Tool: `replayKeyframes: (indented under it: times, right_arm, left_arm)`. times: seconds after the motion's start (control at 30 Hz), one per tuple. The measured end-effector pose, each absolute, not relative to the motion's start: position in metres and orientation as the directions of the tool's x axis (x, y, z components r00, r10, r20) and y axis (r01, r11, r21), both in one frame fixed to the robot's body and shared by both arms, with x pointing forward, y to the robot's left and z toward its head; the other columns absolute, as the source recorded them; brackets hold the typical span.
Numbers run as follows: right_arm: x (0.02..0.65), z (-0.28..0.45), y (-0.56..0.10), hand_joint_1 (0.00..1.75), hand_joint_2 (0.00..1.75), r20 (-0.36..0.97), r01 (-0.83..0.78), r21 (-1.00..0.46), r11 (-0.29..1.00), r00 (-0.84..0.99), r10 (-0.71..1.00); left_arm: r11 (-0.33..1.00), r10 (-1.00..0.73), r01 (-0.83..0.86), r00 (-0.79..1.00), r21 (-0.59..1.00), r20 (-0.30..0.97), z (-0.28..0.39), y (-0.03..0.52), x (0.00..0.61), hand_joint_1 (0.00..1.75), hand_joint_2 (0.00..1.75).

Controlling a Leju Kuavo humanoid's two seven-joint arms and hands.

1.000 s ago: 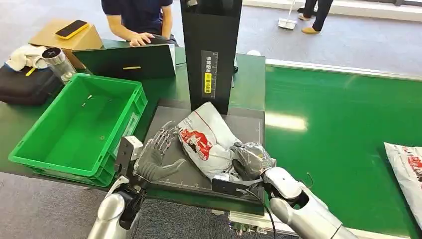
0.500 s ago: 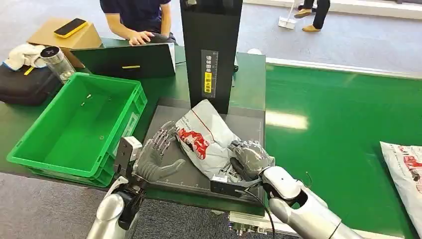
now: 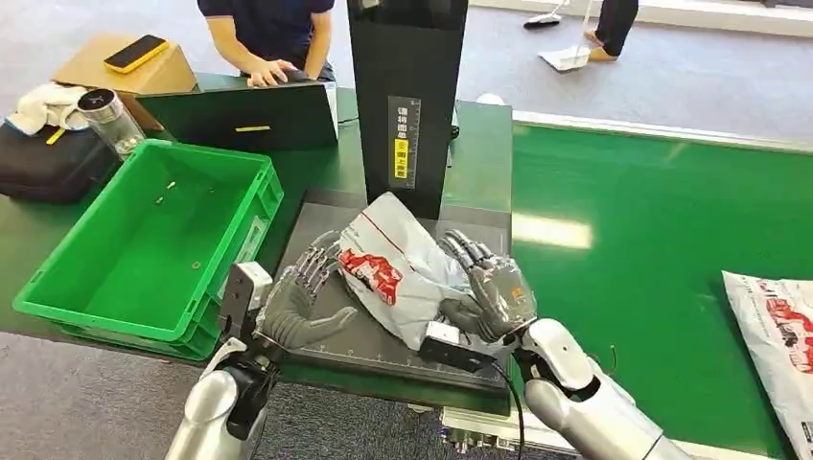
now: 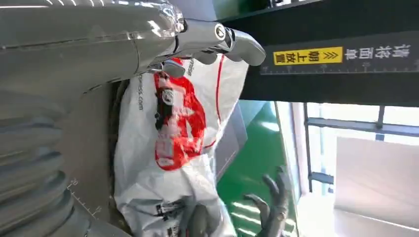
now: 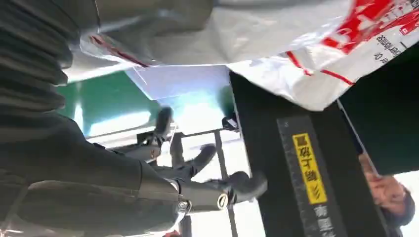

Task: Moved the parcel from conveyor to table for the left to box.

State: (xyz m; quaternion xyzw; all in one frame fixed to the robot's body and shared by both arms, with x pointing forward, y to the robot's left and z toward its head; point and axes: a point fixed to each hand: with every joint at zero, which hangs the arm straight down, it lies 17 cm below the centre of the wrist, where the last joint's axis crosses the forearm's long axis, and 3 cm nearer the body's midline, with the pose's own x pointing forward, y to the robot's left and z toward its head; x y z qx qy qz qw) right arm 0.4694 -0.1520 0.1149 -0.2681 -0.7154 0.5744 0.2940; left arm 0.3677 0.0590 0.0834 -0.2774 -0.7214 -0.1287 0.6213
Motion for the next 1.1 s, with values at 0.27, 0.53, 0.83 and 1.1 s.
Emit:
replayKeyframes:
  times: [0.27,0.53,0.83,1.1]
  right_arm:
    - [0.434,0.121,-0.169,0.0,0.0,0.459,-0.073,-0.831,0.552,-0.649,0.606]
    - [0.415,0.146,-0.192,0.0,0.0,0.577,-0.015,-0.699,0.715,-0.604,0.55]
    - [0.402,0.175,-0.254,0.0,1.75,0.78,0.062,-0.372,0.926,-0.52,0.348]
    - [0.389,0.179,-0.295,0.0,1.75,0.845,0.116,-0.196,0.974,-0.484,0.228]
  left_arm:
    - [0.799,0.249,0.58,-0.074,-0.162,0.966,0.084,0.052,0.366,0.0,1.75]
    - [0.797,0.253,0.58,-0.066,-0.169,0.965,0.083,0.051,0.365,0.0,1.75]
    - [0.752,0.232,0.642,-0.047,-0.148,0.972,0.076,0.038,0.346,0.0,1.75]
    - [0.645,0.073,0.762,-0.131,0.053,0.989,0.069,-0.009,0.335,0.0,1.75]
